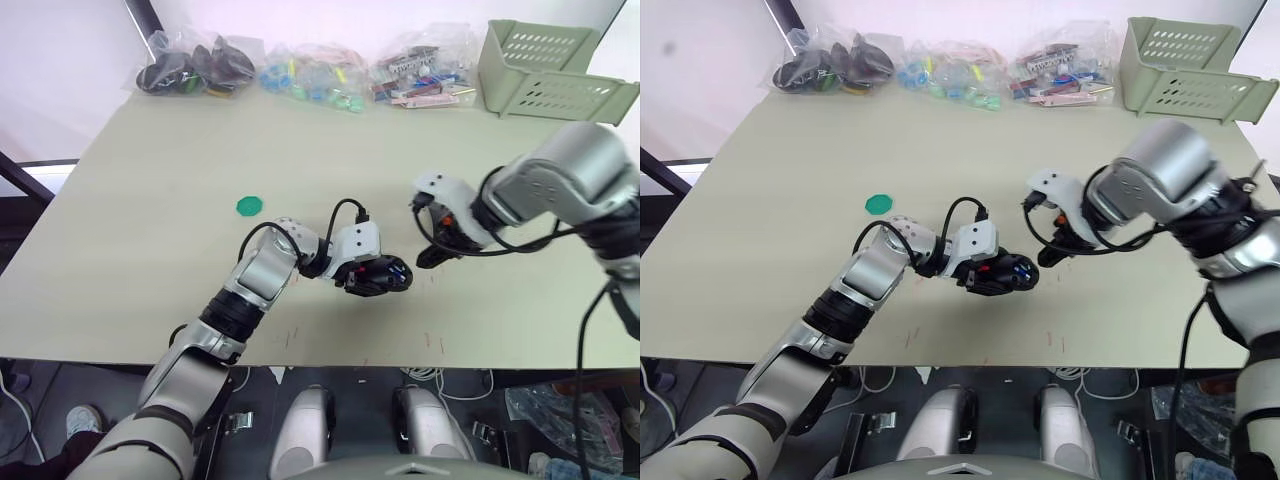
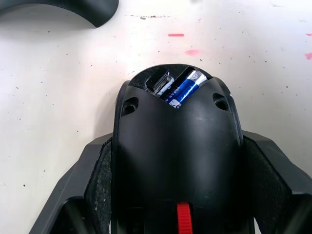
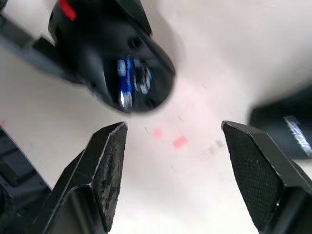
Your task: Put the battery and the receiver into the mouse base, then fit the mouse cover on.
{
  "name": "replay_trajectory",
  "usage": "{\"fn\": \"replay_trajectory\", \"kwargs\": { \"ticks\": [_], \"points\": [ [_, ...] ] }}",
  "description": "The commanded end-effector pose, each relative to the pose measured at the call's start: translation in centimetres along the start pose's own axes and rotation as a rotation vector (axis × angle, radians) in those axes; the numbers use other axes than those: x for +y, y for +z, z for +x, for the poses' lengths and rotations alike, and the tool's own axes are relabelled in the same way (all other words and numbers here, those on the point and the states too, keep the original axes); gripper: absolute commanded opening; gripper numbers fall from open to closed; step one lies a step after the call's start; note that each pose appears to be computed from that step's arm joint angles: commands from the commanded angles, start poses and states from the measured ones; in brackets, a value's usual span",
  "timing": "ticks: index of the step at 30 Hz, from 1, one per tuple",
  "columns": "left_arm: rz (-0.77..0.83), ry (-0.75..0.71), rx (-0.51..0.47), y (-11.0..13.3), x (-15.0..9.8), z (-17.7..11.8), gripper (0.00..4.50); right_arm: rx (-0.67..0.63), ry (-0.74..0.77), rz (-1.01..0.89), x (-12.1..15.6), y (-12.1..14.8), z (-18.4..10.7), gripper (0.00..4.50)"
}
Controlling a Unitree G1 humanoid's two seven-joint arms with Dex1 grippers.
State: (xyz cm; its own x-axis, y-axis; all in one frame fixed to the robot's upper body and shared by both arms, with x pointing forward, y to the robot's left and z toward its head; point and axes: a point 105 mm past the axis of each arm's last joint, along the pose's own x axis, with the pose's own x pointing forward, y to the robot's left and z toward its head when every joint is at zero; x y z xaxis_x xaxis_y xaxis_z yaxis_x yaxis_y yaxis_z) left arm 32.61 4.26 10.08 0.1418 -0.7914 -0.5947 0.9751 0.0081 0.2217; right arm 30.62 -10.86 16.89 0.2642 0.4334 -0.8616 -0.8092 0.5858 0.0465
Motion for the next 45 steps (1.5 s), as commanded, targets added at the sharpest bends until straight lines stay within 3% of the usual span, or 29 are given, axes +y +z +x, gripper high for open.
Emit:
{"fn": "replay_trajectory", "kwargs": {
  "ticks": [1, 6, 9, 17, 20, 21, 23, 25, 45],
  "points": [
    [0.007, -0.004, 0.001, 0.1, 0.0, 0.1, 2.98, -0.237, 0.058, -0.081, 1.5, 0.0, -0.6, 3.31],
    [0.005, -0.008, 0.002, 0.1, -0.1, 0.2, 2.98, -0.439, 0.077, -0.069, 2.0, -1.6, 0.4, 3.31],
    [0.006, -0.012, 0.002, 0.3, -0.1, 0.1, 2.98, -0.653, 0.084, -0.052, 2.2, -0.4, -0.4, 3.31],
    [0.009, -0.015, 0.007, 0.3, 0.1, 0.1, 2.98, -0.784, 0.016, -0.084, 1.8, -0.7, 0.5, 3.31],
    [0.008, -0.016, 0.009, 0.3, 0.2, 0.0, 2.98, -0.798, 0.026, -0.07, 2.0, -1.4, 1.7, 2.12],
    [0.008, -0.017, 0.009, 0.3, 0.2, 0.0, 2.98, -0.806, 0.03, -0.066, 2.1, -1.5, 1.9, 1.46],
    [0.008, -0.016, 0.01, 0.3, 0.2, 0.0, 2.98, -0.816, 0.021, -0.068, 2.0, -1.6, 2.3, 0.55],
    [0.009, -0.016, 0.011, 0.2, 0.2, 0.0, 2.98, -0.822, 0.012, -0.075, 1.9, -1.6, 2.6, 0.06],
    [0.015, -0.015, 0.016, 0.2, 0.5, -0.1, 2.98, -0.798, 0.0, -0.086, 1.8, -1.2, 5.0, 0.06]
  ]
}}
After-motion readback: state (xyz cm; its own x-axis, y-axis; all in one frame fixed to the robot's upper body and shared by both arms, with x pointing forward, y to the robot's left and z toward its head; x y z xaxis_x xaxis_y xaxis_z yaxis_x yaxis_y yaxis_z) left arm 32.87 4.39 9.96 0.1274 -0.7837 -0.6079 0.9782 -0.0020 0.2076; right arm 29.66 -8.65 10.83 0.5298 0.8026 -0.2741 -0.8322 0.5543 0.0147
